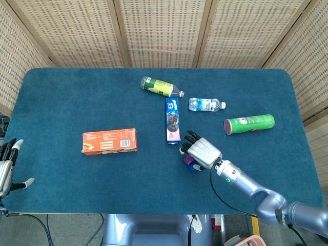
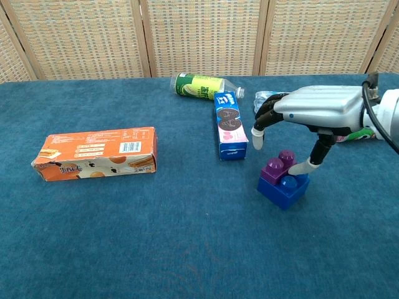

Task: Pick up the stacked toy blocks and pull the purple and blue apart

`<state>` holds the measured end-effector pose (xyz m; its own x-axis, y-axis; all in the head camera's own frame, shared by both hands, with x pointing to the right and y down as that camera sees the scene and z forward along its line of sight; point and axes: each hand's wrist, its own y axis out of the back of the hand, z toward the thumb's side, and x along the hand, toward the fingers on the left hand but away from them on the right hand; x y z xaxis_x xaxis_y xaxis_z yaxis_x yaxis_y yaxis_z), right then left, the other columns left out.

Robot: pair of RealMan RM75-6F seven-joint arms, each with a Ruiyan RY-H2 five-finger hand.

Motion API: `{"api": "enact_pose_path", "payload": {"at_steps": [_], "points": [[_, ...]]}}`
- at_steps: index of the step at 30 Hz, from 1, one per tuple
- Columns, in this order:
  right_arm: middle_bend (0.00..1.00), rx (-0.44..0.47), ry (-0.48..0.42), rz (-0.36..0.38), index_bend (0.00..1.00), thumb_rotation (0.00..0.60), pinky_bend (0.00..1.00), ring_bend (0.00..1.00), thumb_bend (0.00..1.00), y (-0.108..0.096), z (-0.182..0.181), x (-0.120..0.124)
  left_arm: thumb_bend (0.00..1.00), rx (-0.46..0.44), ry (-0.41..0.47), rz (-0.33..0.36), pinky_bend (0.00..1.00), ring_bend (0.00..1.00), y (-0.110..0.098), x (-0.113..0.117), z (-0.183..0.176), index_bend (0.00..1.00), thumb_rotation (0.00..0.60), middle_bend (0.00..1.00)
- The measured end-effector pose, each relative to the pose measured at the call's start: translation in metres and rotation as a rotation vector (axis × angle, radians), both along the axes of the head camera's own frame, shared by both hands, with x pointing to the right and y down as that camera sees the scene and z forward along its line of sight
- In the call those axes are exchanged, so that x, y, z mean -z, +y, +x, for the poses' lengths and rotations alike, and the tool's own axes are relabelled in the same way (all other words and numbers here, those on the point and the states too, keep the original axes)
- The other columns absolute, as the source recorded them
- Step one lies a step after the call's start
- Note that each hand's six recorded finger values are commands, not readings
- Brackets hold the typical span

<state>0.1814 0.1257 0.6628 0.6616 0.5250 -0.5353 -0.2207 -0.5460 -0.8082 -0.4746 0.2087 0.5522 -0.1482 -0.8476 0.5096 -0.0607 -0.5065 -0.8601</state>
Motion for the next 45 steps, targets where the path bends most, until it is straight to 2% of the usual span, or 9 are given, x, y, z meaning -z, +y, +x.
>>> {"api": "enact_pose_path", "payload": {"at_steps": [4, 23, 26, 29, 32, 40, 45], "points": [[0.34, 0.007, 0.027, 0.002, 0.37, 0.6, 0.05, 0.16, 0.3, -0.001, -0.003, -0.007, 0.0, 0.001, 0.001, -0.002, 0.0, 0.0, 0.001, 0.0, 0.0, 0.0, 0.6, 0.0], [0.34, 0.041, 0.11, 0.023, 0.37, 0.6, 0.06, 0.16, 0.3, 0.001, 0.005, -0.022, 0.0, 0.001, 0.0, -0.005, 0.0, 0.0, 0.001, 0.0, 0.0, 0.0, 0.6, 0.0], [0.4, 0.043, 0.114, 0.024, 0.43, 0.6, 0.1, 0.2, 0.3, 0.002, 0.007, -0.024, 0.0, 0.0, 0.001, -0.005, 0.0, 0.0, 0.001, 0.0, 0.0, 0.0, 0.6, 0.0], [0.53, 0.048, 0.116, 0.03, 0.56, 0.6, 0.19, 0.3, 0.31, 0.002, 0.007, -0.026, 0.0, 0.0, 0.003, -0.006, 0.0, 0.0, 0.002, 0.0, 0.0, 0.0, 0.6, 0.0], [0.59, 0.049, 0.097, 0.047, 0.61, 0.6, 0.22, 0.34, 0.32, 0.002, 0.004, -0.025, 0.0, 0.0, 0.004, -0.006, 0.0, 0.0, 0.001, 0.0, 0.001, 0.0, 0.6, 0.0], [0.6, 0.008, 0.01, 0.081, 0.61, 0.6, 0.26, 0.35, 0.33, -0.007, 0.001, -0.017, 0.0, 0.003, 0.008, -0.015, 0.0, 0.0, 0.001, -0.002, -0.001, 0.0, 0.6, 0.0], [0.6, -0.068, -0.088, 0.068, 0.61, 0.6, 0.26, 0.35, 0.33, -0.017, -0.001, -0.004, 0.0, -0.003, 0.029, -0.024, 0.0, 0.0, -0.003, -0.007, 0.001, 0.0, 0.6, 0.0]]}}
